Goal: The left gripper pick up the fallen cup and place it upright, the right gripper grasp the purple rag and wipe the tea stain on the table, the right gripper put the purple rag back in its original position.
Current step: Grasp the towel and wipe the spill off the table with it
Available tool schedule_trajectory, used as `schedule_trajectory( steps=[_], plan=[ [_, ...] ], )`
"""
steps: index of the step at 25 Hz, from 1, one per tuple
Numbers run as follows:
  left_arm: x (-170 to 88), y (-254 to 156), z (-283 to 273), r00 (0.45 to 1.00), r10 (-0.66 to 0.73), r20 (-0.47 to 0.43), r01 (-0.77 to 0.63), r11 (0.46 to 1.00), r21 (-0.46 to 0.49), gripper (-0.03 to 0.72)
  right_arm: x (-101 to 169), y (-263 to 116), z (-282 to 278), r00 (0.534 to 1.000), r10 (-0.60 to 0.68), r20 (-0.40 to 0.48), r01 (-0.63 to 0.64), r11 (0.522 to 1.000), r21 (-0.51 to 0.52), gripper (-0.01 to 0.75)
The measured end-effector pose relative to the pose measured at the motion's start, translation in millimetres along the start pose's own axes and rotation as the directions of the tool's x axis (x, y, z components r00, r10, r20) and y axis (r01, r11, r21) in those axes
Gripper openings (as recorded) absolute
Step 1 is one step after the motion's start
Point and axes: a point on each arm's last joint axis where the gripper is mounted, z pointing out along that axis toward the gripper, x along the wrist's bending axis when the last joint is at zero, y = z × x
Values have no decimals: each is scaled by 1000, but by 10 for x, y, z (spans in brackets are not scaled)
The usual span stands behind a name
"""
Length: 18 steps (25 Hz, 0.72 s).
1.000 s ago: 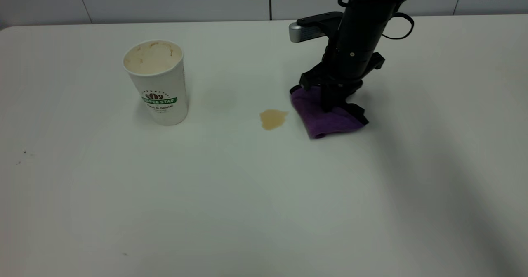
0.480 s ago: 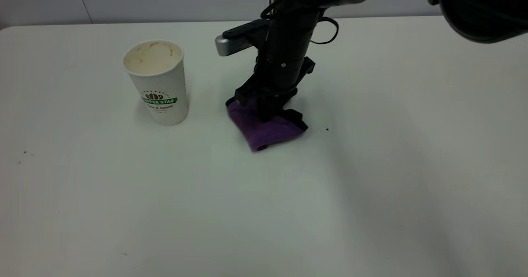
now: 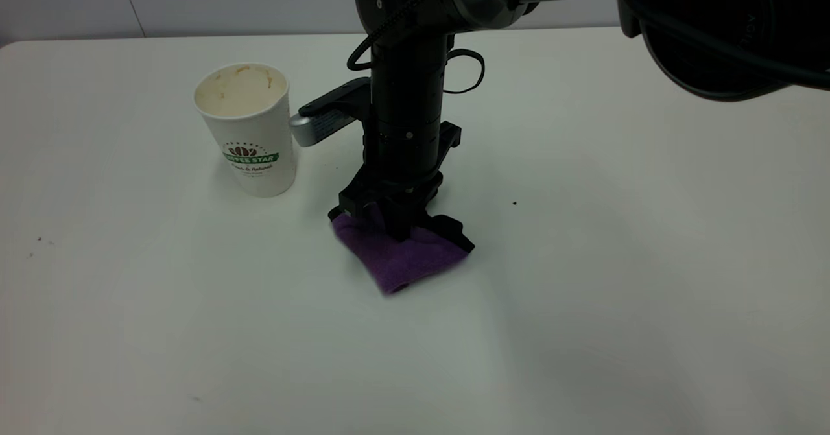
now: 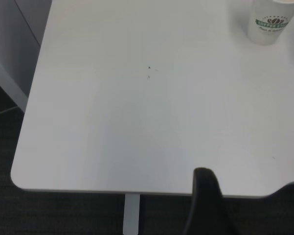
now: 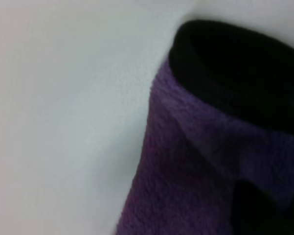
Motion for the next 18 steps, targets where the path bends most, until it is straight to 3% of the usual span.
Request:
schedule_trajectory(
  steps=[5,13,18],
  plan=[
    [0,0,0,1000,0,0,0,1000,0,518,-268,-39,-22,991,77,112,-77,997,-6,52],
    [0,0,0,1000,0,0,0,1000,0,518,-1450,-580,-167,924,340,175,-355,932,67,52],
    [0,0,0,1000,0,0,0,1000,0,518,-2001,-956,-248,870,458,183,-478,874,84,52]
  ],
)
